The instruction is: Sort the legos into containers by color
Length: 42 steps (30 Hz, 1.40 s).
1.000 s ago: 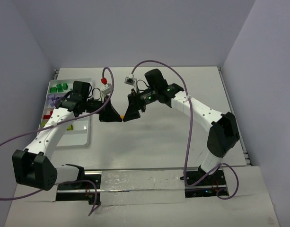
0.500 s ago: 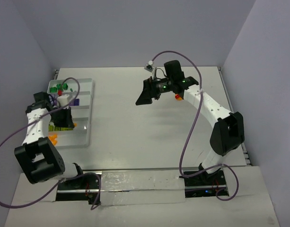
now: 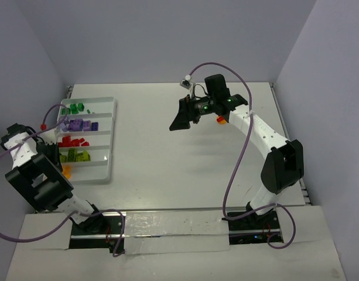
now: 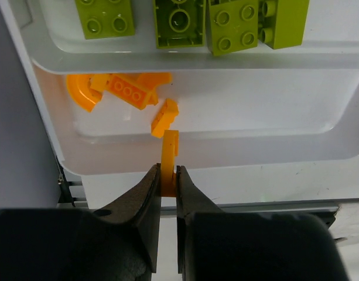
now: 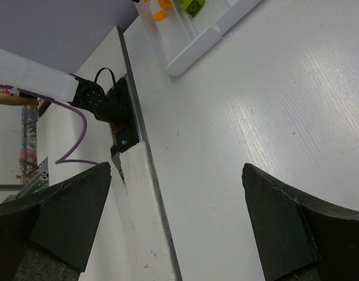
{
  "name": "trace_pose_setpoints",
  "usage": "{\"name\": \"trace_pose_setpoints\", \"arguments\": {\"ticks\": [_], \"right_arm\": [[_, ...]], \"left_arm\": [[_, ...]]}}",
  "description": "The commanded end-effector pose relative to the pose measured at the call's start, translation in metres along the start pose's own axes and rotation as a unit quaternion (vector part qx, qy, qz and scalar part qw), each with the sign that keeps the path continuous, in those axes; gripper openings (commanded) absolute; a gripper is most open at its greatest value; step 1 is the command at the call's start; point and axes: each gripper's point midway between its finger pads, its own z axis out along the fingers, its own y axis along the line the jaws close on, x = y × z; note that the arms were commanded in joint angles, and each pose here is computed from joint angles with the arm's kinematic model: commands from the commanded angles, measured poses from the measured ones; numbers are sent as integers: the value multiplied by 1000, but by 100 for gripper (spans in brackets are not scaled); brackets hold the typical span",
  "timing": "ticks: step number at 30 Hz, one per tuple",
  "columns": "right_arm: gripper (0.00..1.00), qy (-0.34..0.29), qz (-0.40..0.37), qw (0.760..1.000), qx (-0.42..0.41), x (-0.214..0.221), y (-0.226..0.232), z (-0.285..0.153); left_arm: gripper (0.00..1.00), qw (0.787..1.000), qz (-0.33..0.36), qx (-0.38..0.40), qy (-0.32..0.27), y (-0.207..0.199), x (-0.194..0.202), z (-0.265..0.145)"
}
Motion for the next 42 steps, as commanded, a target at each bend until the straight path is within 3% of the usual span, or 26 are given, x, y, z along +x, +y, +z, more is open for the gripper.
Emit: {"name": "trace_pose_setpoints", "arguments": {"ticks": [1, 10, 13, 14, 16, 24, 28, 31, 34, 35, 36, 38, 42], "right_arm": [[100, -3, -19, 1000, -14, -12, 9, -1], [100, 3, -11, 1000, -12, -9, 4, 2], [100, 3, -11, 1000, -8, -9, 2, 2], [100, 2, -12, 1000, -5, -9, 2, 2], [100, 1, -12, 1000, -2, -9, 1, 2], [100, -2, -14, 1000, 13, -8, -3, 0], [100, -19, -11, 996, 83, -13, -29, -12], [100, -45, 1, 978, 203, -21, -74, -38], [100, -66, 37, 936, 344, -20, -126, -81], [100, -68, 49, 908, 410, -17, -149, -102], [99, -63, 53, 903, 421, -14, -151, -106], [95, -32, 73, 848, 523, -1, -187, -135], [88, 22, 83, 816, 571, 23, -224, -150]], "left_arm": [[0, 1000, 5, 12, 16, 0, 6, 9], [10, 997, -3, 76, 5, -15, -5, 22], [22, 997, 2, 81, 3, -19, -6, 24], [32, 997, 4, 79, 0, -19, -8, 23], [43, 997, 6, 74, -7, -18, -12, 21], [49, 998, 32, 33, -48, -20, -41, 2], [50, 991, 54, -8, -119, -25, -79, -33], [52, 976, 81, -48, -198, -47, -123, -64], [63, 955, 90, -100, -265, -86, -155, -80], [69, 945, 94, -112, -293, -94, -168, -84], [70, 945, 101, -101, -293, -109, -169, -78], [74, 932, 102, -123, -325, -127, -185, -83], [73, 934, 97, -93, -330, -151, -195, -78]]}}
